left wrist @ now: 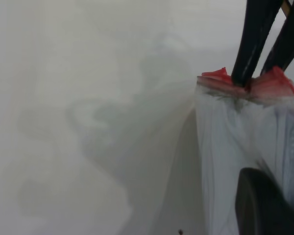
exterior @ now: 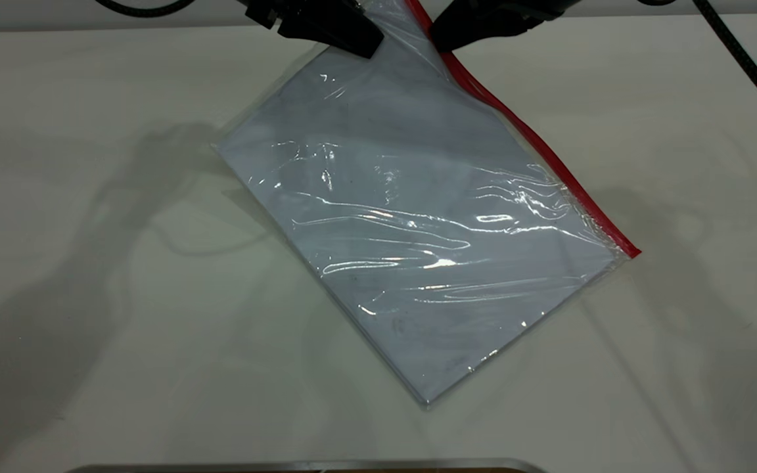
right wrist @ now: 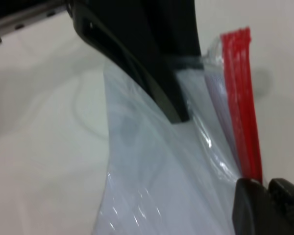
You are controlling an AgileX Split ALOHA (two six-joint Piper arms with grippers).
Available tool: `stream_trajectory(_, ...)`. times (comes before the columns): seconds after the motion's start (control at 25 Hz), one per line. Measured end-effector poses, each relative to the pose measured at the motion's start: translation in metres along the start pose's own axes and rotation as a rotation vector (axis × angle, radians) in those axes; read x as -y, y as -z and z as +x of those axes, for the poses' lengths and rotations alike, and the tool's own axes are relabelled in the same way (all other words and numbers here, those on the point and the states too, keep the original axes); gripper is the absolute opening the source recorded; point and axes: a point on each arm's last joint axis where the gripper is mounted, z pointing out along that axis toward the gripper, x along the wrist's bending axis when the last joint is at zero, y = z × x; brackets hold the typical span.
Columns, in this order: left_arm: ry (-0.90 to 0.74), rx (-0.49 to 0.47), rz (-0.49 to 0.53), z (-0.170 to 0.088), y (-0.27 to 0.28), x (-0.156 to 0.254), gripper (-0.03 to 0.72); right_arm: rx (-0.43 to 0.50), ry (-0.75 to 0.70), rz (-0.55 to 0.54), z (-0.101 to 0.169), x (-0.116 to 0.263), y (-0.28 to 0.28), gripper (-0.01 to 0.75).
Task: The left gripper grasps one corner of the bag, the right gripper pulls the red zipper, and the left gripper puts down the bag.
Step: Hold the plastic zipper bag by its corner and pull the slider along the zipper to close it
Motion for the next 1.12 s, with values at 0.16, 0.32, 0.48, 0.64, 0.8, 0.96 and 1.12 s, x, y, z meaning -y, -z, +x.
stream_trajectory(0.16,0.0,-0.001,0.001,0.0,0.0,0.0,0.052,0.005,0.001,0.041,-0.002,0.006,-0.003,0.029)
stream_trajectory(0.32,0.0,-0.007,0.006,0.001,0.002,0.001,0.052,0.014,0.003,0.071,-0.005,0.012,-0.008,0.029)
stream_trajectory(0.48,0.01,-0.02,0.0,0.003,0.008,0.005,0.052,0.028,-0.012,0.102,-0.009,0.02,-0.013,0.029)
stream_trajectory(0.64,0.024,-0.028,-0.008,0.006,0.014,0.009,0.052,0.035,-0.046,0.12,-0.016,0.027,-0.015,0.029)
stream_trajectory(0.8,0.035,-0.041,-0.026,0.008,0.02,0.011,0.052,0.055,-0.063,0.128,-0.028,0.034,-0.01,0.03)
stream_trajectory(0.96,0.046,-0.059,-0.048,0.01,0.028,0.012,0.052,0.08,-0.083,0.152,-0.042,0.044,-0.002,0.03)
stream_trajectory(1.12,0.05,-0.067,-0.054,0.011,0.032,0.013,0.052,0.086,-0.129,0.198,-0.051,0.061,0.005,0.033)
